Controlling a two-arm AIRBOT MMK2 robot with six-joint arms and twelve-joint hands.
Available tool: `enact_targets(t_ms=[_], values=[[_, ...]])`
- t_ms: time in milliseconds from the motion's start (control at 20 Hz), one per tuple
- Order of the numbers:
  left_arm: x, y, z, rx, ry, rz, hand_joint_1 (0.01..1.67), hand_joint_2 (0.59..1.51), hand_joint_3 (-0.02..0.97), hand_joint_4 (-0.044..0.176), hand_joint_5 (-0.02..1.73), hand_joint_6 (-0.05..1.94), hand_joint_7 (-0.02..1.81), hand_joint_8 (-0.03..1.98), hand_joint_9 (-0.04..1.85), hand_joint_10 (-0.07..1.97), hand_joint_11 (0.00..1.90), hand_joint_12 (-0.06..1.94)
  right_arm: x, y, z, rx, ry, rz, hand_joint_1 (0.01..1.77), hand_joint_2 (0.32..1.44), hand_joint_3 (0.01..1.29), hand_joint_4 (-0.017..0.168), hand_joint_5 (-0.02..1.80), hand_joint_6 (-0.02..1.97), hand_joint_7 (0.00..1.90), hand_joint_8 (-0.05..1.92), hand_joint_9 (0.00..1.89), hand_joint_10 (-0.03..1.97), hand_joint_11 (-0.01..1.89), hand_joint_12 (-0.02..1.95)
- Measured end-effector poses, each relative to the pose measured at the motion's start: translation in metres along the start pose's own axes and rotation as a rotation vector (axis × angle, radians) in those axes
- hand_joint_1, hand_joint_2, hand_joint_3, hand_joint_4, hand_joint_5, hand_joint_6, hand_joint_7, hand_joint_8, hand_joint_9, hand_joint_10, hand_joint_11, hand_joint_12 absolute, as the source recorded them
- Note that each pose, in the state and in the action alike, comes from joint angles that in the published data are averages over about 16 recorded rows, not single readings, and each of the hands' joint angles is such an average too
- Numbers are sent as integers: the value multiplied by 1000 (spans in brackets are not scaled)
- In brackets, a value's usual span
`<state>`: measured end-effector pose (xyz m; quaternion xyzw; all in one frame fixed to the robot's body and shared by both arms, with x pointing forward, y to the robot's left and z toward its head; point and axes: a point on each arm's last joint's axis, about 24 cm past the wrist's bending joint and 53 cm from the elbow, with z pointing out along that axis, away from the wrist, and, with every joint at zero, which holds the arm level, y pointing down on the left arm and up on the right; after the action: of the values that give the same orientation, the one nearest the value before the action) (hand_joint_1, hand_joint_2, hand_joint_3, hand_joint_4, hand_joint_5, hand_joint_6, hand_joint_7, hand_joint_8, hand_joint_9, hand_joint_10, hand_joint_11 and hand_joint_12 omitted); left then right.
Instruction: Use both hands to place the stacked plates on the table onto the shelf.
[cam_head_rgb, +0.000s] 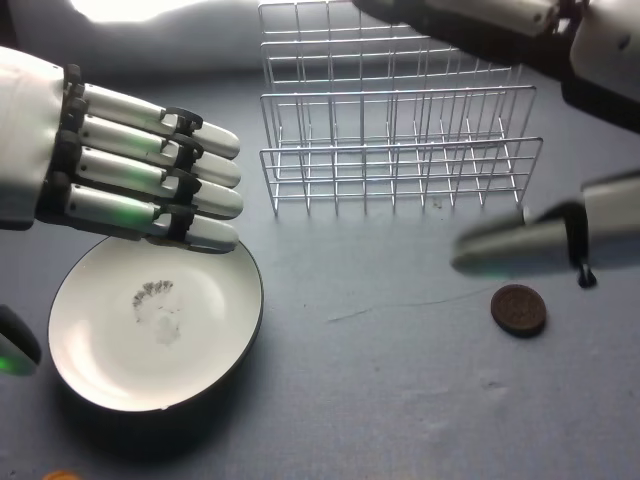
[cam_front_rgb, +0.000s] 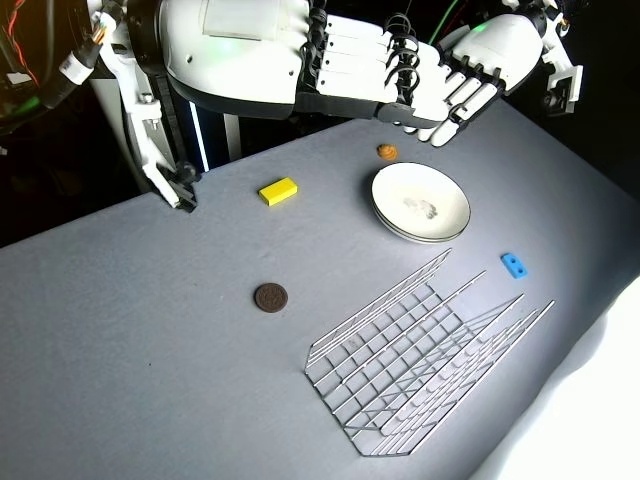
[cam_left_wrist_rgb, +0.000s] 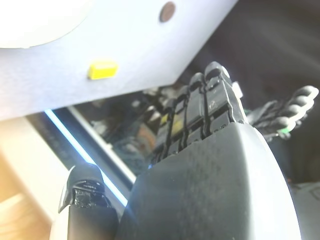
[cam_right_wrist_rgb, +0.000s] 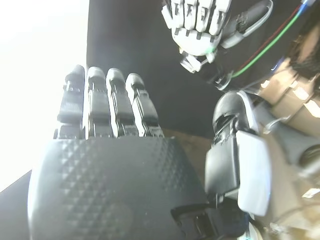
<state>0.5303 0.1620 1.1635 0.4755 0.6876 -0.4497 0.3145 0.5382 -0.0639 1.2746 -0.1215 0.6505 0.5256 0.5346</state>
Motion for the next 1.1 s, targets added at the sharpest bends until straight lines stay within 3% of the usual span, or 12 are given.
enact_targets(t_ms=[200, 500, 850, 1100], values=[[28, 10, -1, -6, 62, -22, 23, 1116, 22, -4, 13, -13, 19, -14, 20, 9, 16, -14, 7, 5, -2, -37, 27, -44, 717, 963, 12, 3, 25, 18, 17, 11, 18, 7, 16, 96], [75, 30, -9, -38, 150, -67, 24, 1114, 18, -4, 19, -12, 18, -13, 22, 9, 16, -13, 24, 1, -5, -40, 103, -53, 1045, 903, 12, 1, 21, 18, 11, 10, 17, 7, 20, 153], [114, 50, -22, -89, 215, -104, 25, 1116, 17, -4, 21, -12, 17, -13, 22, 9, 16, -12, 47, -13, -8, -6, 207, -68, 1061, 899, 12, 2, 19, 18, 12, 10, 20, 7, 21, 191], [131, 61, -31, -119, 244, -116, 25, 1117, 17, -4, 21, -12, 15, -14, 19, 9, 16, -12, 60, -18, -10, 4, 263, -89, 1034, 896, 12, 1, 19, 18, 12, 11, 19, 7, 22, 182]])
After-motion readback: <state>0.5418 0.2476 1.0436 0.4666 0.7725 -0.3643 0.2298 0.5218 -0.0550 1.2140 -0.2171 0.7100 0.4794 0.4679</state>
